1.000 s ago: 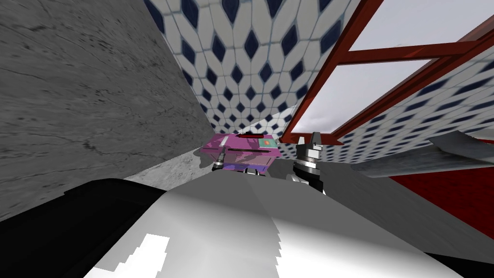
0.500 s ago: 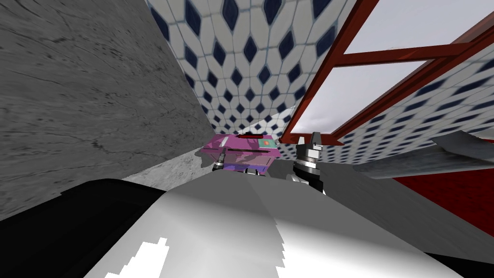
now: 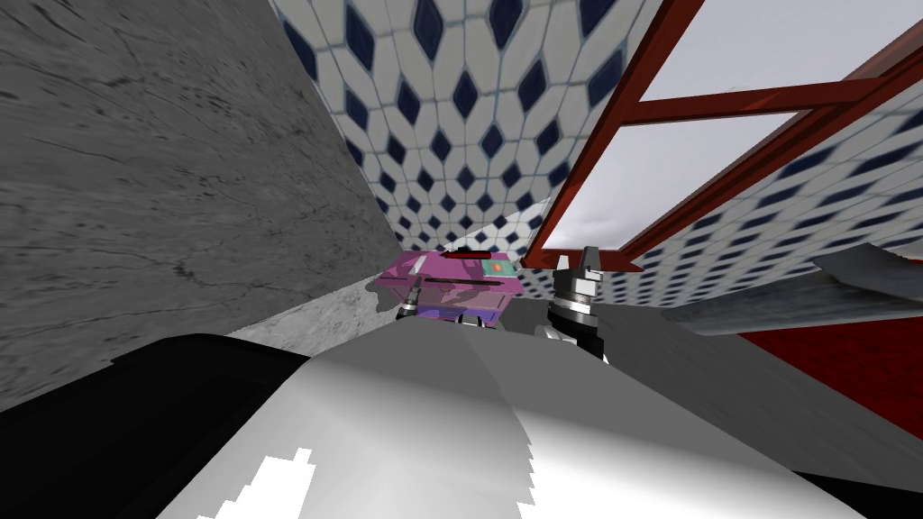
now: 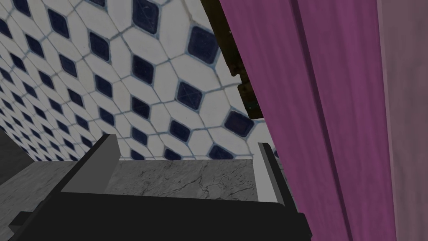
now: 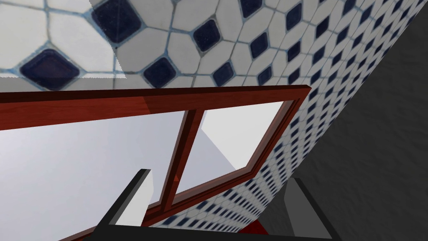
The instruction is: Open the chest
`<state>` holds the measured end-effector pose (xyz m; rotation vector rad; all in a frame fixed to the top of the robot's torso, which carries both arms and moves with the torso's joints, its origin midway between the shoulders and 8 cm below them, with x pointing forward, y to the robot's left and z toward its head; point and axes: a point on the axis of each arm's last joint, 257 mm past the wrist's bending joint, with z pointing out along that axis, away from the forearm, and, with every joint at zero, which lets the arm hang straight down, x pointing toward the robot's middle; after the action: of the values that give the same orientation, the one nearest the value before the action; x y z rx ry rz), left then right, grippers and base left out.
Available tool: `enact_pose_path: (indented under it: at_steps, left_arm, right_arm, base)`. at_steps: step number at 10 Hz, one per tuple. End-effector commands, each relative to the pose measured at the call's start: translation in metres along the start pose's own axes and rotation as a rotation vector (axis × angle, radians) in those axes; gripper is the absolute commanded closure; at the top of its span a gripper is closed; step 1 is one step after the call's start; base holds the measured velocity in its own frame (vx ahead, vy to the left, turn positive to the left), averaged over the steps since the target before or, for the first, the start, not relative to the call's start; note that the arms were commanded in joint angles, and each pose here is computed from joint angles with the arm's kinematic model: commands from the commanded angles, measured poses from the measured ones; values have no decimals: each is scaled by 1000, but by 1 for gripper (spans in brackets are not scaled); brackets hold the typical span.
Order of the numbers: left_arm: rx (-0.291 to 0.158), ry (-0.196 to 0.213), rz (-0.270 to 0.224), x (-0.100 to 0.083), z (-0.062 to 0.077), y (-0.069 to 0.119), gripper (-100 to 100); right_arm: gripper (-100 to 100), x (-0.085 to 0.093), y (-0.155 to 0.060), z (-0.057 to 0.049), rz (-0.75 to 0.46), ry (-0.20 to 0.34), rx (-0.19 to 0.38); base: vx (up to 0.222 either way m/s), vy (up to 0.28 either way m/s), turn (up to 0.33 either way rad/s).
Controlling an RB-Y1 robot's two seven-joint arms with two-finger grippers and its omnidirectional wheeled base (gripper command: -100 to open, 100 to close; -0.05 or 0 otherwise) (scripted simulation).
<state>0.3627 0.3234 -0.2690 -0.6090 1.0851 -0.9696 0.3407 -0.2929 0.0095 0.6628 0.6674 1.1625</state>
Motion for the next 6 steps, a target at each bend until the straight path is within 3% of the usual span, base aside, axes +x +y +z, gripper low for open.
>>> enact_pose_path:
  at_steps: [1, 3, 6]
  left_arm:
    - [-56, 28, -22, 17, -15, 13, -100]
    - [-56, 28, -22, 17, -15, 13, -100]
    - [-73, 33, -20, 24, -26, 24, -100]
  right_arm:
    - [0, 0, 0, 0, 0, 0, 0]
    - [0, 0, 0, 0, 0, 0, 0]
    - [0, 0, 0, 0, 0, 0, 0]
  base:
    - [-6, -1, -5]
    - [0, 0, 0]
    - [6, -39, 13]
